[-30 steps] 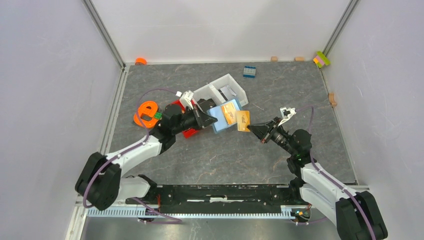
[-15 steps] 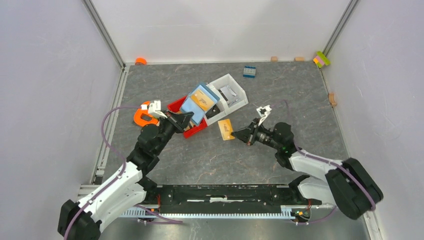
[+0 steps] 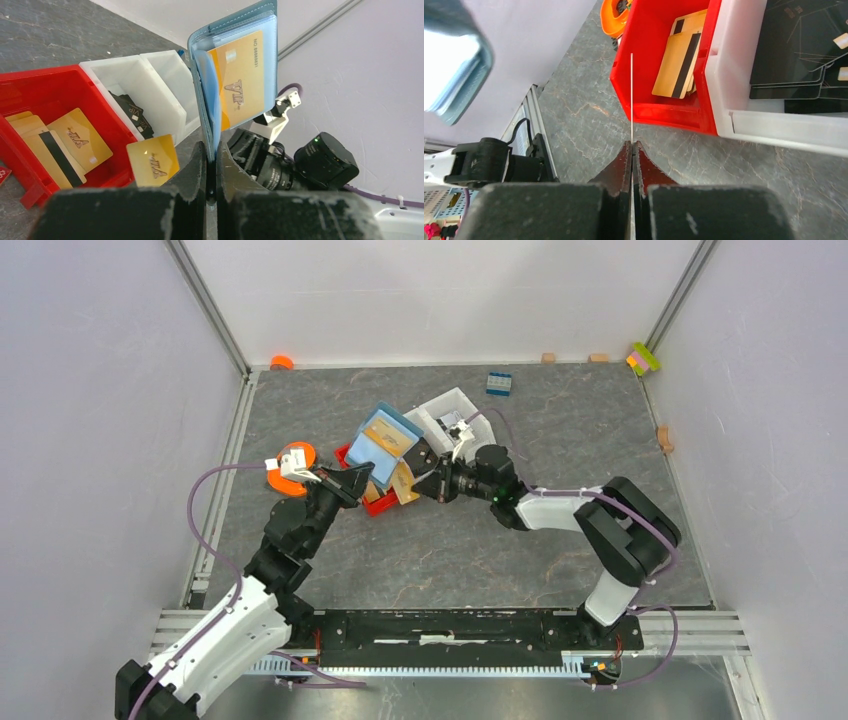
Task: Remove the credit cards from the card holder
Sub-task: Place the credit card in the storage box, then remove the credit card from the card holder.
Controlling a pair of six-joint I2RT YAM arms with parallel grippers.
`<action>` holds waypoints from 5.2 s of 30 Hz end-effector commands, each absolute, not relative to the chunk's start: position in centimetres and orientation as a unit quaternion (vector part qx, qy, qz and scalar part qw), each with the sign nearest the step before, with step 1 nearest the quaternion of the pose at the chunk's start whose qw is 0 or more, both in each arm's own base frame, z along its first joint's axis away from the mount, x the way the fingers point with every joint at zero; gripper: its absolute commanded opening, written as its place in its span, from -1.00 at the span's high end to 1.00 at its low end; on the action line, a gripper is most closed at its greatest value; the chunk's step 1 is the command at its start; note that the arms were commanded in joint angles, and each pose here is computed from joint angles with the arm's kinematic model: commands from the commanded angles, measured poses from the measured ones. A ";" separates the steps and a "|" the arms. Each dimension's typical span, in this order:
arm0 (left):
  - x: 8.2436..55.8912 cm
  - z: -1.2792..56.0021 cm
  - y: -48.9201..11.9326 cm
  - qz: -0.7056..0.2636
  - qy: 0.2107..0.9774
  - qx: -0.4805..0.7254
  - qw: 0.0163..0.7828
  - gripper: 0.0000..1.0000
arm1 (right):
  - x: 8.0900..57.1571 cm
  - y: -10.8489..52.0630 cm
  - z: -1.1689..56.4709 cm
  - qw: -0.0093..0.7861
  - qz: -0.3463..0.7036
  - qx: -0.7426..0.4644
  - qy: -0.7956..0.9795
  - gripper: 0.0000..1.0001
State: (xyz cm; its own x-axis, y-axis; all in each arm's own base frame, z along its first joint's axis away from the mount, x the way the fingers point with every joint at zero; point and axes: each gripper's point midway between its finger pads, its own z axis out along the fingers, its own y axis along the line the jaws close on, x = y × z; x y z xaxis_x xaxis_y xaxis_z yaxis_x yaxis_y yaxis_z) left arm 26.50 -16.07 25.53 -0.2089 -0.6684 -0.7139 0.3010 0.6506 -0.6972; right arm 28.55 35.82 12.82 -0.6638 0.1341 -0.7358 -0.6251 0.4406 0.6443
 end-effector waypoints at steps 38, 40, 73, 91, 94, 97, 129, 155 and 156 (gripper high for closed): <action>26.8 25.6 -18.6 -0.419 0.676 -0.088 0.600 0.95 | 30.0 24.3 17.5 0.566 0.298 -0.112 0.761 -0.32; 26.8 25.3 -19.6 -0.428 0.683 -0.070 0.588 0.95 | 29.0 22.8 18.3 0.593 0.295 -0.101 0.742 -0.54; 25.0 22.2 -30.7 -0.497 0.737 0.131 0.438 0.91 | 25.7 22.0 20.2 0.619 0.345 -0.119 0.695 0.37; 29.2 18.0 -25.5 -0.320 0.826 0.023 0.463 -0.26 | 25.3 23.3 19.3 0.579 0.388 -0.109 0.709 1.00; 29.1 18.0 -25.3 -0.314 0.828 0.022 0.464 -0.31 | 25.8 23.1 18.4 0.565 0.381 -0.098 0.725 1.00; 28.9 18.8 -25.2 -0.321 0.819 0.021 0.475 -0.32 | 26.4 22.9 17.0 0.544 0.374 -0.087 0.746 1.00; 27.1 16.7 -32.4 -0.539 0.784 0.075 0.297 0.35 | 24.7 23.4 18.6 0.521 0.493 -0.069 0.693 1.00; 25.8 18.5 -33.4 -0.595 0.746 0.101 0.282 0.05 | 21.9 24.1 21.2 0.486 0.612 -0.065 0.621 1.00; 25.7 18.7 -33.5 -0.600 0.743 0.101 0.280 0.05 | 21.8 24.2 21.3 0.482 0.618 -0.067 0.617 1.00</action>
